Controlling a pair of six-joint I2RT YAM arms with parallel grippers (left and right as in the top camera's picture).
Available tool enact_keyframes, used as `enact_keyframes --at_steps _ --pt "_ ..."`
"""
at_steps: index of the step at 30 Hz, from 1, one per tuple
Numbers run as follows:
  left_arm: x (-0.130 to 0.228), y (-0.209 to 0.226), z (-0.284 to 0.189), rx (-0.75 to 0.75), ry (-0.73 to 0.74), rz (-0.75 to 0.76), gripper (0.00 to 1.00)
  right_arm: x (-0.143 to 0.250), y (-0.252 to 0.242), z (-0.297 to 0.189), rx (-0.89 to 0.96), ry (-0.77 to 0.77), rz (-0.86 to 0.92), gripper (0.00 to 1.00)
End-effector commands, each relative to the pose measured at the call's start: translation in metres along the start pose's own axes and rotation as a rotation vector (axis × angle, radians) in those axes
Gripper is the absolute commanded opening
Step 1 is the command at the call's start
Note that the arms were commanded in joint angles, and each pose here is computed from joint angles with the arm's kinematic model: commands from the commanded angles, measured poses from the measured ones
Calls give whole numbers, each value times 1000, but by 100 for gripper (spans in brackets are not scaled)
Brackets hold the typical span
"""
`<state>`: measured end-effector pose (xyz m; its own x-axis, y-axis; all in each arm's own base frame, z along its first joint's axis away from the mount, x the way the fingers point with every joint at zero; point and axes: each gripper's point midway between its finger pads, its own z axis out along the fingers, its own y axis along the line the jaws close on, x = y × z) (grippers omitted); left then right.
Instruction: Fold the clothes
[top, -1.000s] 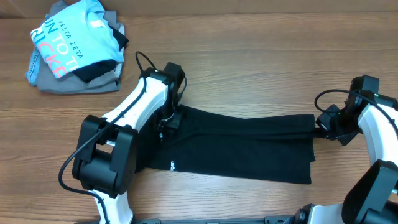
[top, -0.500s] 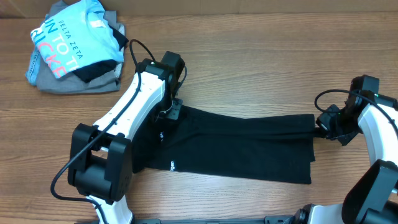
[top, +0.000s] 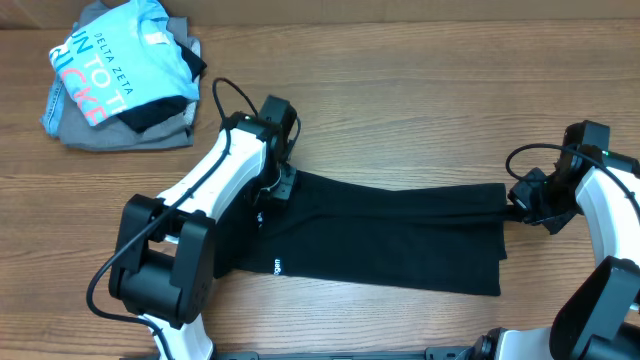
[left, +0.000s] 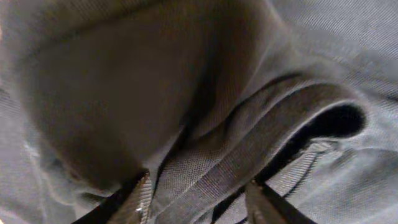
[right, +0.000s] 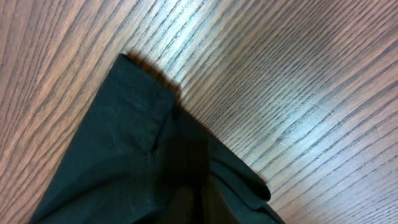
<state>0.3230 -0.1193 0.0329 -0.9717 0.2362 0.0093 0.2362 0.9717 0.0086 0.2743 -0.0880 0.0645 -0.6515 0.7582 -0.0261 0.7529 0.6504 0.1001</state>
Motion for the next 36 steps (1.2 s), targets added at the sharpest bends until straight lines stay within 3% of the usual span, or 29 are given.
enact_keyframes --at_steps 1,4,9,18,25,36 --pt "2 -2 -2 20 -7 39 36 0 -1 0 -4 -3 7 4" --pt "1 -2 -3 19 -9 40 4 0 -2 0 -3 -1 7 4" --pt "0 7 -20 -25 2 -42 4 0 -2 0 -3 -2 7 4" --pt "10 59 -92 -324 48 -138 4 3 5 0 -39 13 -42 5" --pt "50 50 -100 -256 220 -141 4 10 -2 0 -10 45 -41 6" --pt "108 54 -74 -292 460 -141 5 25 -38 1 135 99 -4 7"
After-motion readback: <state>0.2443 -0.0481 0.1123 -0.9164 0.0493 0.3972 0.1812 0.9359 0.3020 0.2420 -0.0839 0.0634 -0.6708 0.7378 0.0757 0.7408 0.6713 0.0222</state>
